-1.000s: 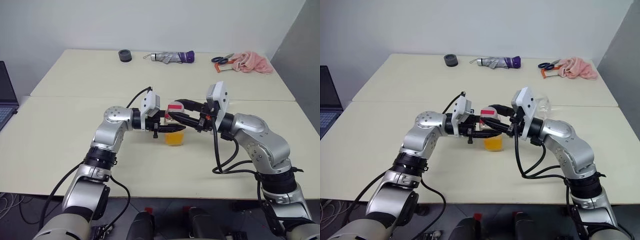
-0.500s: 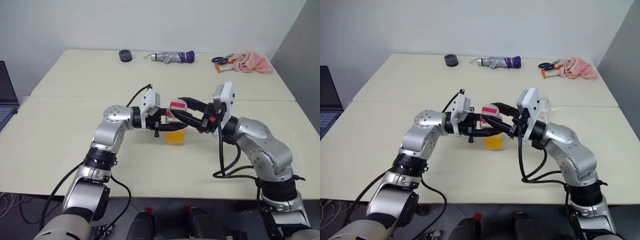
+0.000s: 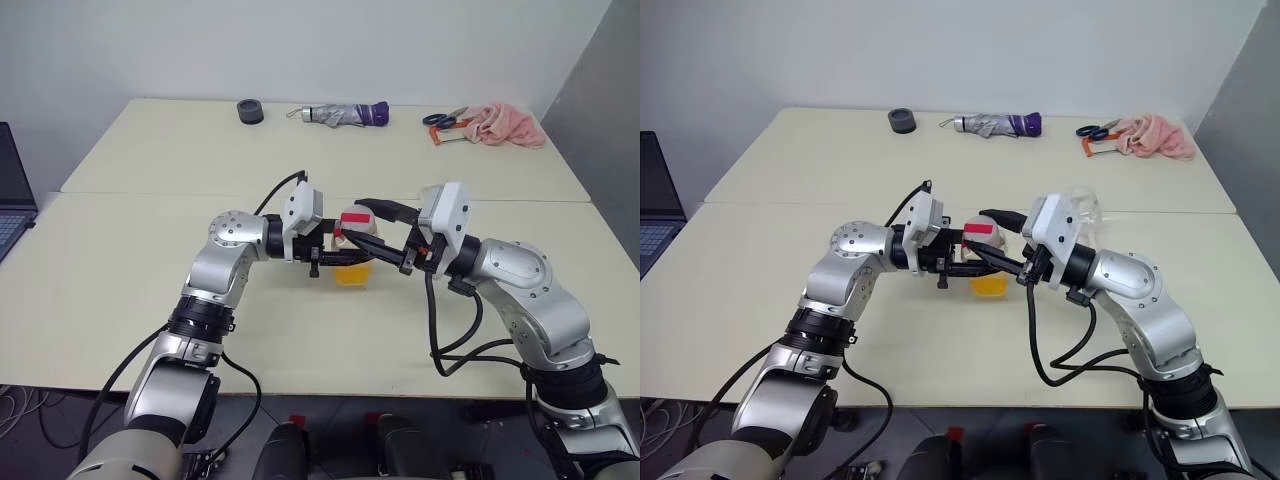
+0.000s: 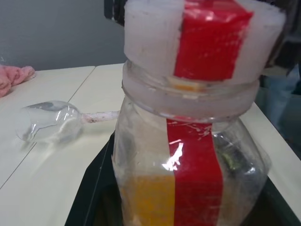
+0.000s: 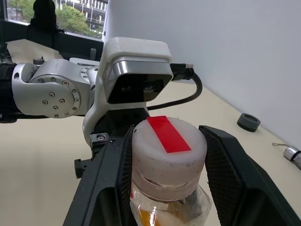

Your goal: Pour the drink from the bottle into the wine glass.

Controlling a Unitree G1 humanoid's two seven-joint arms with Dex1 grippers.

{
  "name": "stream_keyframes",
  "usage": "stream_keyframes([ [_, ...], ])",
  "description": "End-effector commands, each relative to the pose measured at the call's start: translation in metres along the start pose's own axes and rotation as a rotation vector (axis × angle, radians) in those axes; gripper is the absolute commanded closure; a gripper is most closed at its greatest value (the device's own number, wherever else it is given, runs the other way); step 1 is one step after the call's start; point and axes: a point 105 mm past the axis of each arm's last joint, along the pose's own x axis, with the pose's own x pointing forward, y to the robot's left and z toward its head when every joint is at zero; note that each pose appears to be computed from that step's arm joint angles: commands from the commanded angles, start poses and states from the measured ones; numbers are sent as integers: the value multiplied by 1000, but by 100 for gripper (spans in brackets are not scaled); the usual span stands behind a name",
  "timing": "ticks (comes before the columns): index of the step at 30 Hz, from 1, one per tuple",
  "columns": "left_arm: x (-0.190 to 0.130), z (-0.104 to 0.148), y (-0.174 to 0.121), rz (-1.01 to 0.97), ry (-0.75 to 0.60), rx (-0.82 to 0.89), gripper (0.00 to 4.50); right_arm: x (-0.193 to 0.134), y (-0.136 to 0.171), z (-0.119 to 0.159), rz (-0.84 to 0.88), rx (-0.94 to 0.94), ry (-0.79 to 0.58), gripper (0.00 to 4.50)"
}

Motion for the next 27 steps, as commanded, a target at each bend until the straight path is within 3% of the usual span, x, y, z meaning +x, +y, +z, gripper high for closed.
stream_keyframes([
  [1, -6, -1, 3, 22, 0, -13, 274, -5, -6, 19, -21, 48, -80, 266],
  [11, -5, 0, 4, 24, -2, -13, 274, -4, -4, 12, -21, 106, -57, 266],
  [16, -6, 0, 4, 24, -1, -13, 274, -2, -4, 14, -26, 91, -50, 103],
  [27, -5, 0, 4, 19, 4, -9, 274, 0, -6, 12, -32, 45, -17, 98],
])
